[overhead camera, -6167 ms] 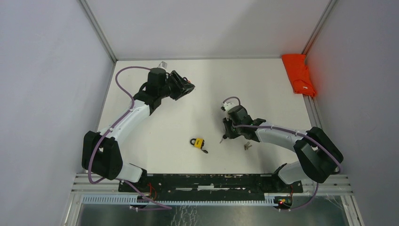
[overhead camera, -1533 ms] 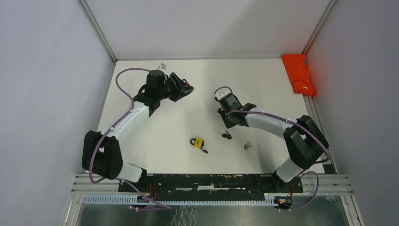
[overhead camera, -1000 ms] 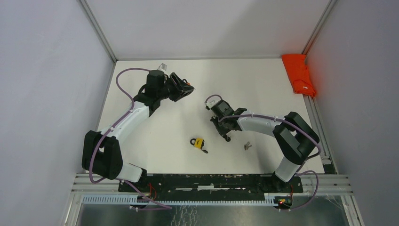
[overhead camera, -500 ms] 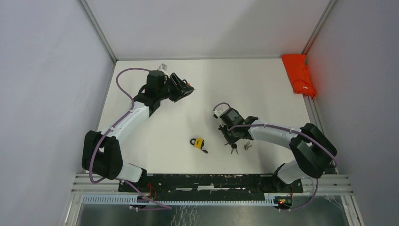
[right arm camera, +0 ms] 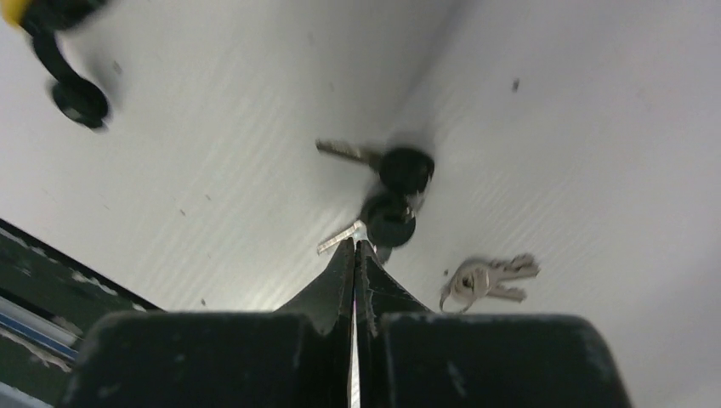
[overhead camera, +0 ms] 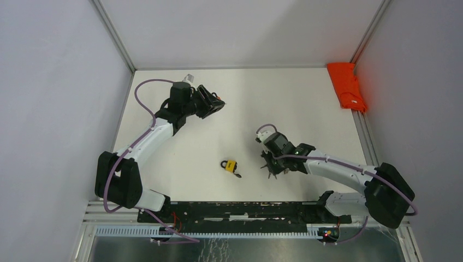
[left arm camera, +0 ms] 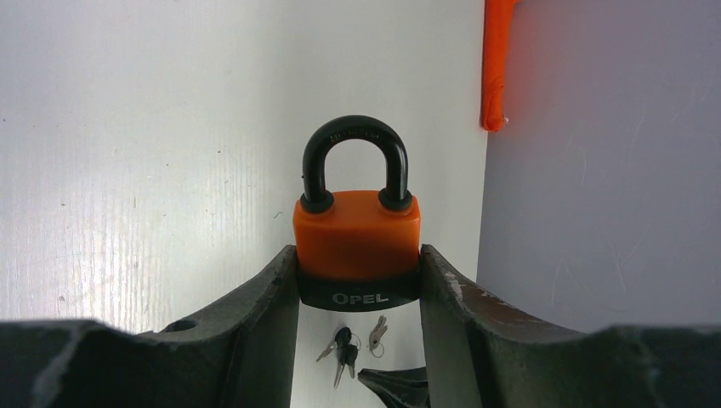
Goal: Unlock with the key
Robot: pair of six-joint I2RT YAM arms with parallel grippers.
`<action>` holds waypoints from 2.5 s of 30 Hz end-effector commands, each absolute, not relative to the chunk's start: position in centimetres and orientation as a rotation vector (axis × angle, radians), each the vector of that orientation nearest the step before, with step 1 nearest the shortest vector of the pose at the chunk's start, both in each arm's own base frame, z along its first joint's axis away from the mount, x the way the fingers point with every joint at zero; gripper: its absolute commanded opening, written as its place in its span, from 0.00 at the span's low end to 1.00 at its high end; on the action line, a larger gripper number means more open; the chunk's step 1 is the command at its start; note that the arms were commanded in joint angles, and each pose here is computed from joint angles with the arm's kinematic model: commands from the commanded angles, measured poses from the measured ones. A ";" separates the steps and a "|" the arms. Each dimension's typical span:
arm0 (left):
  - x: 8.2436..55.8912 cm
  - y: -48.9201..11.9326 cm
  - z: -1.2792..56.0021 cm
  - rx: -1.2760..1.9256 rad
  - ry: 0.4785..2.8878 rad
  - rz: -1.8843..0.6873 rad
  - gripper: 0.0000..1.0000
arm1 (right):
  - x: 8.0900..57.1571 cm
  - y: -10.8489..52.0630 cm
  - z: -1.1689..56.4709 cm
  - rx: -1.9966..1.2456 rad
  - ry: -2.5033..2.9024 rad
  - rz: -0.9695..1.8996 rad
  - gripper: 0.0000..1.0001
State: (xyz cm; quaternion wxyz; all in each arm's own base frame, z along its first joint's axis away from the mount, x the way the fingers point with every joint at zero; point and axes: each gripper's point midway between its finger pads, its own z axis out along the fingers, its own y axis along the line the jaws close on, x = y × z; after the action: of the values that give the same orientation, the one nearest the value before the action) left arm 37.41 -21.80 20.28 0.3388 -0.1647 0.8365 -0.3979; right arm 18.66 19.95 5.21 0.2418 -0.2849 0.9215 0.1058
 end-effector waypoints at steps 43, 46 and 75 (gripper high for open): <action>37.6 -20.5 23.4 -0.350 2.068 -1.040 0.02 | 35.7 20.2 6.6 -0.493 2.455 0.017 0.00; 37.7 -20.5 23.4 -0.352 2.064 -1.038 0.02 | 34.6 21.9 7.4 -0.568 2.420 0.047 0.00; 37.8 -19.9 24.5 -0.346 2.038 -1.025 0.02 | 23.8 17.7 5.4 -0.704 2.508 0.060 0.05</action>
State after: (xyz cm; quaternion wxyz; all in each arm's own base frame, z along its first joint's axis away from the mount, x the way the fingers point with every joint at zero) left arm 37.31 -20.11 21.01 0.3545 -0.1678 0.8320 -0.3925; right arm 22.66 17.65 2.13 0.2140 -0.2745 0.9372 0.0219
